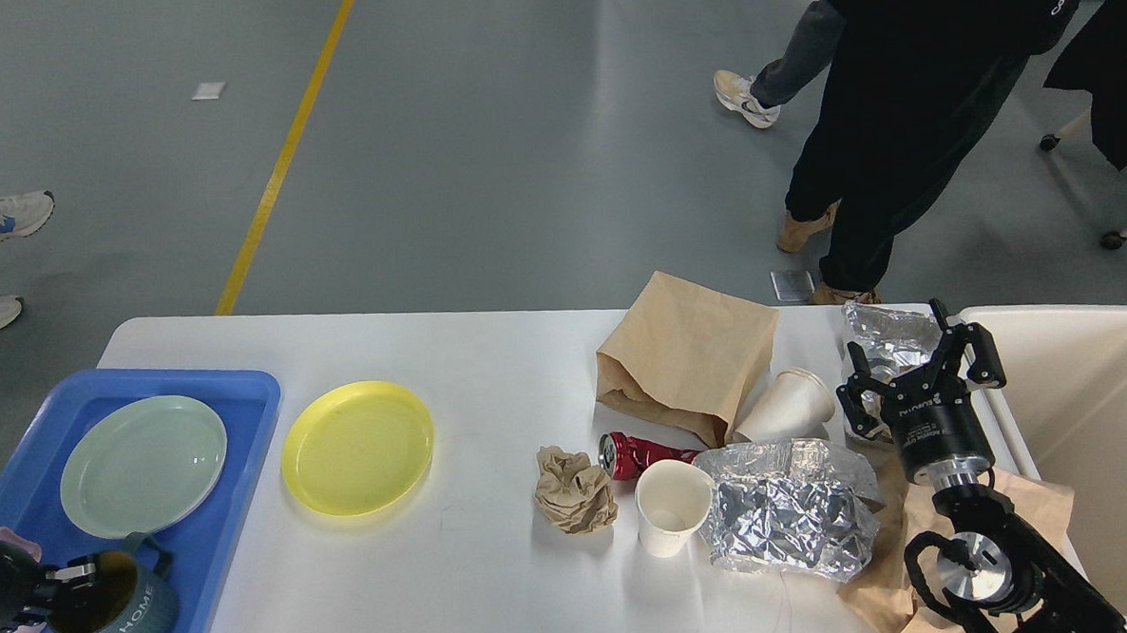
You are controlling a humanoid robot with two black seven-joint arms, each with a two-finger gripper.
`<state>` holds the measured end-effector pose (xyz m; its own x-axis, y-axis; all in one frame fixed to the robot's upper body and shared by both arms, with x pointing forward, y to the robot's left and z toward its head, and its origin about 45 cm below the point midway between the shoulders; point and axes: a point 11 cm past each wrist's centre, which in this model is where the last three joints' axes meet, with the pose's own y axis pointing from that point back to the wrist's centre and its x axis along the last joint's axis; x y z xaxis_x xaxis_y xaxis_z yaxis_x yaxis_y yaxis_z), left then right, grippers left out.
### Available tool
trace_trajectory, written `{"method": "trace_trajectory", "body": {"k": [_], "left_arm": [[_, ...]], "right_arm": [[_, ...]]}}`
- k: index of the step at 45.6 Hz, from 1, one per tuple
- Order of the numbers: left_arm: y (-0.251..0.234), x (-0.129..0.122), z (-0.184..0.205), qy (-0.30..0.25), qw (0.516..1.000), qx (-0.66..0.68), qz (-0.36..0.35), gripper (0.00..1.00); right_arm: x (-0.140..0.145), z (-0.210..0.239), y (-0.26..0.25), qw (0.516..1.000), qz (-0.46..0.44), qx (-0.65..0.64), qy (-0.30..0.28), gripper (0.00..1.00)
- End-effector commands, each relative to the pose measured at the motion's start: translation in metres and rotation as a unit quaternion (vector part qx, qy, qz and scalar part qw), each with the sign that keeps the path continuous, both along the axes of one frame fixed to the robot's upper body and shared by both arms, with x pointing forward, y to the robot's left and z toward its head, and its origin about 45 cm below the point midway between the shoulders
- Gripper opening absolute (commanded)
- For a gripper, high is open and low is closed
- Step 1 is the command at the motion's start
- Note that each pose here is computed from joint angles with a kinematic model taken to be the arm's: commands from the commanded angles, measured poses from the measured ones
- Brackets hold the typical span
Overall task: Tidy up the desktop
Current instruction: 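Withdraw the left gripper and move it toward the yellow plate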
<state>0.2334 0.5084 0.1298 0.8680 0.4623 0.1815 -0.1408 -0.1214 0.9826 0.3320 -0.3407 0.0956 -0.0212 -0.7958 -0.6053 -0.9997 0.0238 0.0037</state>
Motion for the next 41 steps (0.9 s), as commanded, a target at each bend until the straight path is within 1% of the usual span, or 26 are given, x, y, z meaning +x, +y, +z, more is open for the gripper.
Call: {"method": "trace_trajectory", "body": {"k": [1, 2, 5, 10, 15, 22, 33, 36, 41], "left_arm": [[0.000, -0.003, -0.003, 0.000, 1.000, 0.000, 0.005, 0.77], [0.001, -0.004, -0.003, 0.001, 1.000, 0.000, 0.005, 0.80], [0.000, -0.002, -0.002, 0.001, 1.000, -0.001, 0.004, 0.88], [0.000, -0.003, -0.001, 0.002, 1.000, -0.002, 0.005, 0.94], [-0.001, -0.005, 0.000, 0.008, 1.000, -0.008, 0.006, 0.95], [-0.002, 0.000, 0.008, 0.014, 1.000, -0.014, 0.004, 0.95], [-0.008, -0.001, 0.012, 0.033, 0.999, -0.029, 0.001, 0.95], [-0.013, 0.004, 0.028, 0.042, 0.999, -0.033, -0.010, 0.95], [-0.020, 0.017, 0.062, 0.030, 0.999, -0.026, -0.018, 0.95]], "right_arm": [[0.000, 0.000, 0.000, 1.000, 0.000, 0.000, 0.000, 1.00], [0.000, 0.000, 0.000, 1.000, 0.000, 0.000, 0.000, 1.00], [0.000, 0.000, 0.000, 1.000, 0.000, 0.000, 0.000, 1.00], [0.000, 0.000, 0.000, 1.000, 0.000, 0.000, 0.000, 1.00], [0.000, 0.000, 0.000, 1.000, 0.000, 0.000, 0.000, 1.00], [0.000, 0.000, 0.000, 1.000, 0.000, 0.000, 0.000, 1.00], [0.000, 0.000, 0.000, 1.000, 0.000, 0.000, 0.000, 1.00], [0.000, 0.000, 0.000, 1.000, 0.000, 0.000, 0.000, 1.00], [0.000, 0.000, 0.000, 1.000, 0.000, 0.000, 0.000, 1.00]]}}
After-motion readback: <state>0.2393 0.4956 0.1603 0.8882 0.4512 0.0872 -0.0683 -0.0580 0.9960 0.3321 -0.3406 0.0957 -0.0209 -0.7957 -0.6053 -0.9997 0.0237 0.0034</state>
